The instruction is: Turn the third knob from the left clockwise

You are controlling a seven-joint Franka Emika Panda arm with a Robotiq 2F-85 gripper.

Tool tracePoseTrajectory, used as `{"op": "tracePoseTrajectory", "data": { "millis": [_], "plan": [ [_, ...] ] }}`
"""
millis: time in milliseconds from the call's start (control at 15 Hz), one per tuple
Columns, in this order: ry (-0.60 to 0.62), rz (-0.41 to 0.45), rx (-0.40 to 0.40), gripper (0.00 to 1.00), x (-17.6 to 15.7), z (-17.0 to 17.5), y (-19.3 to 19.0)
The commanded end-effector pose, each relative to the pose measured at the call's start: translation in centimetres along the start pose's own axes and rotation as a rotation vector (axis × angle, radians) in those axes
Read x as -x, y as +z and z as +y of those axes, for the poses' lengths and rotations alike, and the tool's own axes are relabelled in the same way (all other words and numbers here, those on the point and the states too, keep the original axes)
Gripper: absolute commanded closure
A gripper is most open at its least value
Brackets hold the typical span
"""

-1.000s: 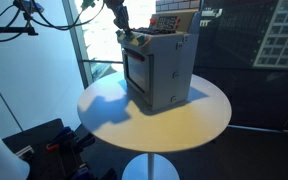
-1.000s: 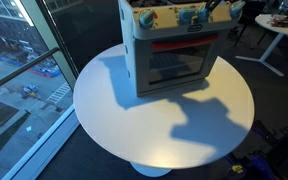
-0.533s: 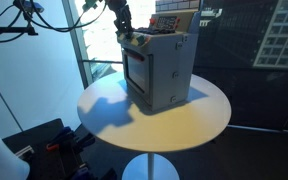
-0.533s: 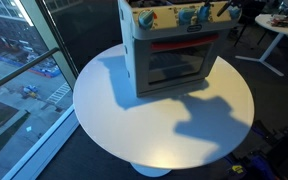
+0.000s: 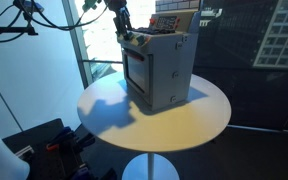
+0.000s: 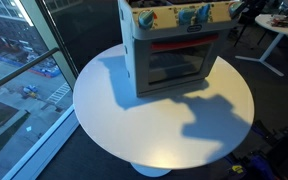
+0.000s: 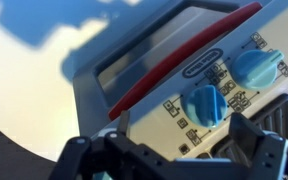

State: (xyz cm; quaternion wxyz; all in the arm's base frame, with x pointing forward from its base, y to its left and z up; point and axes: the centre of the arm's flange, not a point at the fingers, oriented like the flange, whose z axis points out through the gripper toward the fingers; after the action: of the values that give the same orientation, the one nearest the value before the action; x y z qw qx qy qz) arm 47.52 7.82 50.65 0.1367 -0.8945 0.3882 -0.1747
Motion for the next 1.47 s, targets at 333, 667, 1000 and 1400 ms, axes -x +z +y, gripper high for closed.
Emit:
{"op": "tracePoseTrajectory", "data": {
  "millis": [333, 667, 1000, 1400],
  "plan": [
    [-0.319, -0.146, 0.106, 0.0, 0.9, 0.4, -4.2],
    [-0.483, -0.279, 0.216, 0.0, 1.0, 0.3, -6.8],
    [-0.604, -0.368, 0.305, 0.0, 1.2, 0.7, -9.5],
    [-0.668, -0.39, 0.326, 0.0, 1.2, 1.9, -12.9]
  ]
}}
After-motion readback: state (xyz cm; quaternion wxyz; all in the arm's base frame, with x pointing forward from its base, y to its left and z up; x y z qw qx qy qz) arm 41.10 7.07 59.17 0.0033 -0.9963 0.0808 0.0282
